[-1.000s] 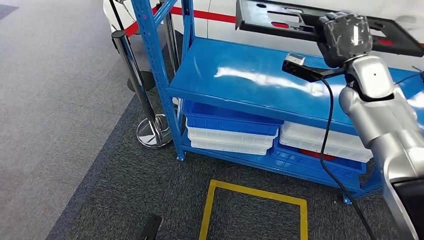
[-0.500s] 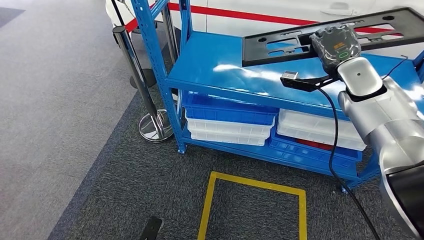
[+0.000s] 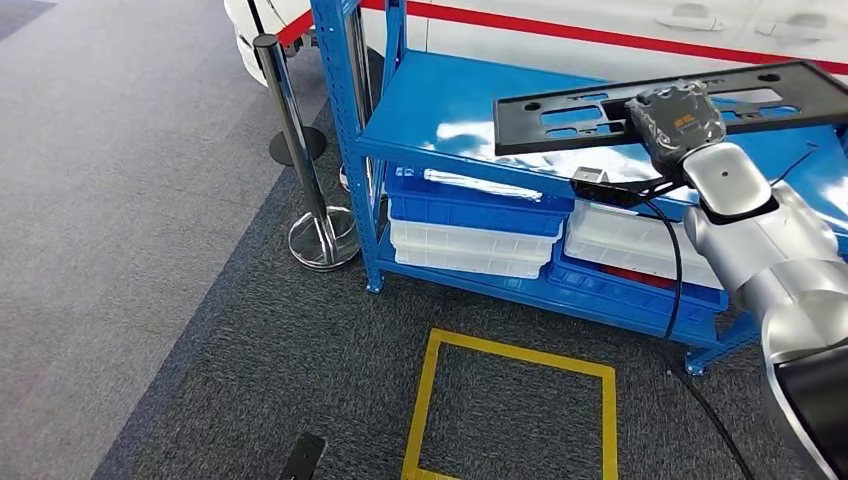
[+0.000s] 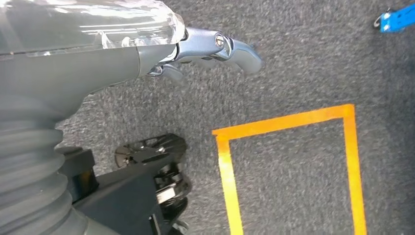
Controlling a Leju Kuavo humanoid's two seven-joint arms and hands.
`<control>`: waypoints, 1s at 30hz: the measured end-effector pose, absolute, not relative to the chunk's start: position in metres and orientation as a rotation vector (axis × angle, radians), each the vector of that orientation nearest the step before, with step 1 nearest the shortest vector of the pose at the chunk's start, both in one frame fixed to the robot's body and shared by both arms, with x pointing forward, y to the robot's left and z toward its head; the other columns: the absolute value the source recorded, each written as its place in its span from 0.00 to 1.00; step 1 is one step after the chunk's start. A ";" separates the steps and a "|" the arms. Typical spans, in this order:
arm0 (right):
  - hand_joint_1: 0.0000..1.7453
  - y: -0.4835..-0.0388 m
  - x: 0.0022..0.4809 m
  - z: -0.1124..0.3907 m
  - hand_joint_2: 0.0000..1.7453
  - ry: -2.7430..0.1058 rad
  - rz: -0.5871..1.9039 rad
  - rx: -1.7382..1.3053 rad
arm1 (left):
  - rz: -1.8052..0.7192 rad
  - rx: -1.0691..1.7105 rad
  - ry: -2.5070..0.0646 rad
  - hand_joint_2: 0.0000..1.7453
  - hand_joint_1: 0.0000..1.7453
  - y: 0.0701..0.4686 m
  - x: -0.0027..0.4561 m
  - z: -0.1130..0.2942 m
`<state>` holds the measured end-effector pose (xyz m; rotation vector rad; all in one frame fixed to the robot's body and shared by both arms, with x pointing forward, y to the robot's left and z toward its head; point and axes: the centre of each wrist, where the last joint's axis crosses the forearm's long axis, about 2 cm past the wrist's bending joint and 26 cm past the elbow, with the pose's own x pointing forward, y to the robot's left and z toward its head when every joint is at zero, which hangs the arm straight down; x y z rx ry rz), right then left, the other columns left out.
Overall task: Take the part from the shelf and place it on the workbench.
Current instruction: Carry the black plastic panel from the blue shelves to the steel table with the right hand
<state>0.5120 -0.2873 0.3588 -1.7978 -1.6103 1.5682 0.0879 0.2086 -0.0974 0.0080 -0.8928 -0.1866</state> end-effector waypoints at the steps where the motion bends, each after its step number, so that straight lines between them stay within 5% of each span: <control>1: 1.00 -0.289 0.511 0.355 1.00 -1.617 1.561 -1.792 | -0.188 0.008 -0.892 1.00 0.00 0.208 0.088 -0.097; 15: 1.00 -0.313 0.496 0.287 1.00 -1.668 1.408 -1.643 | -0.173 0.020 -0.879 1.00 0.00 0.211 0.083 -0.099; 30: 1.00 -0.340 0.487 0.271 1.00 -1.701 1.251 -1.600 | -0.099 0.037 -0.874 1.00 0.00 0.214 0.075 -0.101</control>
